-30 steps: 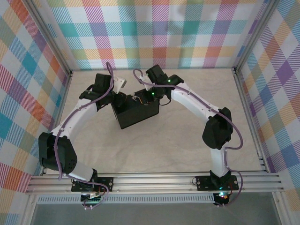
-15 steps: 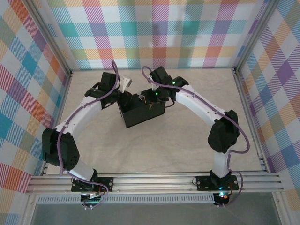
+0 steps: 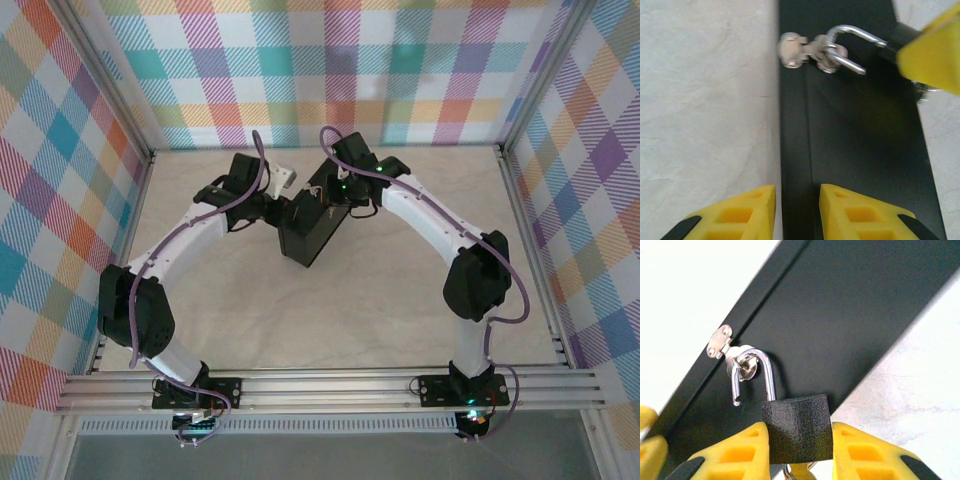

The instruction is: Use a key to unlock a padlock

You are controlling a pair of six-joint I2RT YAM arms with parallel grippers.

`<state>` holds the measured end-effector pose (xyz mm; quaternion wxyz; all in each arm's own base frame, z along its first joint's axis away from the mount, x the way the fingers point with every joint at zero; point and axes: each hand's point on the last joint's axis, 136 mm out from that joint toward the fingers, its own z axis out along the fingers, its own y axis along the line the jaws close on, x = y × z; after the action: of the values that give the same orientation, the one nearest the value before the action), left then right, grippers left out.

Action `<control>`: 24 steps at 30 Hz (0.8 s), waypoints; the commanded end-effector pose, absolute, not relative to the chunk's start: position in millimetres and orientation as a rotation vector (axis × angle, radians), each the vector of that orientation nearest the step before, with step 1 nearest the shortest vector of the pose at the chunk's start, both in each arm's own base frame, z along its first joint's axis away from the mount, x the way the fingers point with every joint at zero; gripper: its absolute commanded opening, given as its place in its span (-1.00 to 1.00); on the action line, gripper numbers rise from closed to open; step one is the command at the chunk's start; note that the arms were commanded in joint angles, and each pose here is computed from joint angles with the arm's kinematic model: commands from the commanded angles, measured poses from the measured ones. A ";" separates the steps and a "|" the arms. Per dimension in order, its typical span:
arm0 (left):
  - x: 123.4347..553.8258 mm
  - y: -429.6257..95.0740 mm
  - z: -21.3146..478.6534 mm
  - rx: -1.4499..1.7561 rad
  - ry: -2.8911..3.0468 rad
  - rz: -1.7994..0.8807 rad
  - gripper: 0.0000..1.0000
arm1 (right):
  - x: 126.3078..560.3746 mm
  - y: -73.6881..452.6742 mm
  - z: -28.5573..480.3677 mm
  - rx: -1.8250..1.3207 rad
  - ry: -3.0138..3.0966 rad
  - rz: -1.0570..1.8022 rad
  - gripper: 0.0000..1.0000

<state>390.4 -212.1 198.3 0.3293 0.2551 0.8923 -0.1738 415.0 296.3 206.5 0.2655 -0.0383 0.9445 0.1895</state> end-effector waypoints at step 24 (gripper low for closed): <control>360.2 -238.9 161.0 0.762 2.465 -0.524 -0.48 | 470.8 353.0 201.8 0.090 2.389 0.680 -0.67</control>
<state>403.7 -223.6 199.9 0.3515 0.2450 0.8902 -0.1548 460.2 334.4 210.6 0.3075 0.0512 0.9144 0.2583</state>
